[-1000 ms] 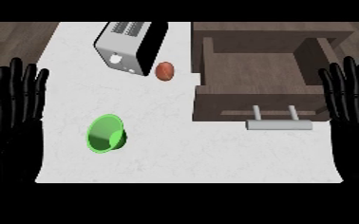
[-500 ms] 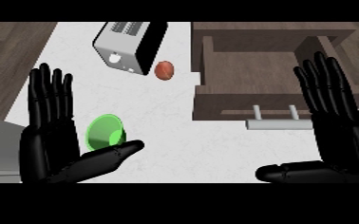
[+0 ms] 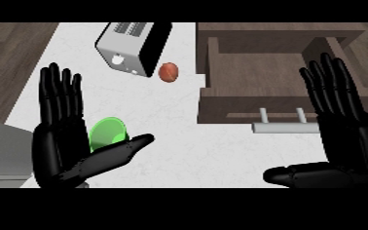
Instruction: Pick up the cup, place it into the drawer and close the drawer
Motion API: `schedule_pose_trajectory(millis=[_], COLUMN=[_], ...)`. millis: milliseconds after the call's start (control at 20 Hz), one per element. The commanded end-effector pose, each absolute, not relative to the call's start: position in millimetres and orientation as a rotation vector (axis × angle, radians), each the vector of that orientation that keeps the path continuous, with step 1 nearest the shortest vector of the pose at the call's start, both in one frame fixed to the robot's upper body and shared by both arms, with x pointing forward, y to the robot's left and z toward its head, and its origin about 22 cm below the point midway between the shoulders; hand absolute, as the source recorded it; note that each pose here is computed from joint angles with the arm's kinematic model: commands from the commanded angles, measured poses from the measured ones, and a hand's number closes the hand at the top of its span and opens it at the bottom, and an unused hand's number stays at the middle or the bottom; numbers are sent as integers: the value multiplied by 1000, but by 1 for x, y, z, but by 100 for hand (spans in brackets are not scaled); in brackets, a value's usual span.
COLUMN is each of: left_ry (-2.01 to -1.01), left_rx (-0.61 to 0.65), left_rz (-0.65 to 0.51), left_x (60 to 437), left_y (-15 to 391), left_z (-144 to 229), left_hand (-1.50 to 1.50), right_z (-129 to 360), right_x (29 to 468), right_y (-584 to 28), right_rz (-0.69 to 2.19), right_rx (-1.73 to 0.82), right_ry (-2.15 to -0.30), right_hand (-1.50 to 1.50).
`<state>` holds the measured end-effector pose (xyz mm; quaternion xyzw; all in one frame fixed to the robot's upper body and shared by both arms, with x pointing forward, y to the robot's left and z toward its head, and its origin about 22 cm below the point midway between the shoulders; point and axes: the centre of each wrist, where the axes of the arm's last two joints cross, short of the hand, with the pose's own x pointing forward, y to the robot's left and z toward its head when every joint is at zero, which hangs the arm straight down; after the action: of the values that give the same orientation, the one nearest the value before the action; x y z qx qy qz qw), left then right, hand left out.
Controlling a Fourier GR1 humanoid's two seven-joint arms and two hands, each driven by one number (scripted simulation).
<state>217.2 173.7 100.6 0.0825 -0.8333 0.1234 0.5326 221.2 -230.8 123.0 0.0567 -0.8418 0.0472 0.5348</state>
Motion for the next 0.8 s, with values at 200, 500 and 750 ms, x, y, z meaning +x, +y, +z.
schedule_pose_trajectory(millis=[200,500,750], left_ry=[-1958,-1896,-1855], left_rx=[227,247,261], left_rz=[293,339,342], left_x=[209,234,200], left_y=[192,187,173], left_z=[91,77,61], left_hand=[-150,-150,-150], right_z=[123,128,133], right_x=[217,228,220], right_y=[-222,-248,-234], right_rz=[136,118,121], right_rx=[133,137,131], right_ry=[-1991,-2013,-2010], right_hand=[-150,-150,-150])
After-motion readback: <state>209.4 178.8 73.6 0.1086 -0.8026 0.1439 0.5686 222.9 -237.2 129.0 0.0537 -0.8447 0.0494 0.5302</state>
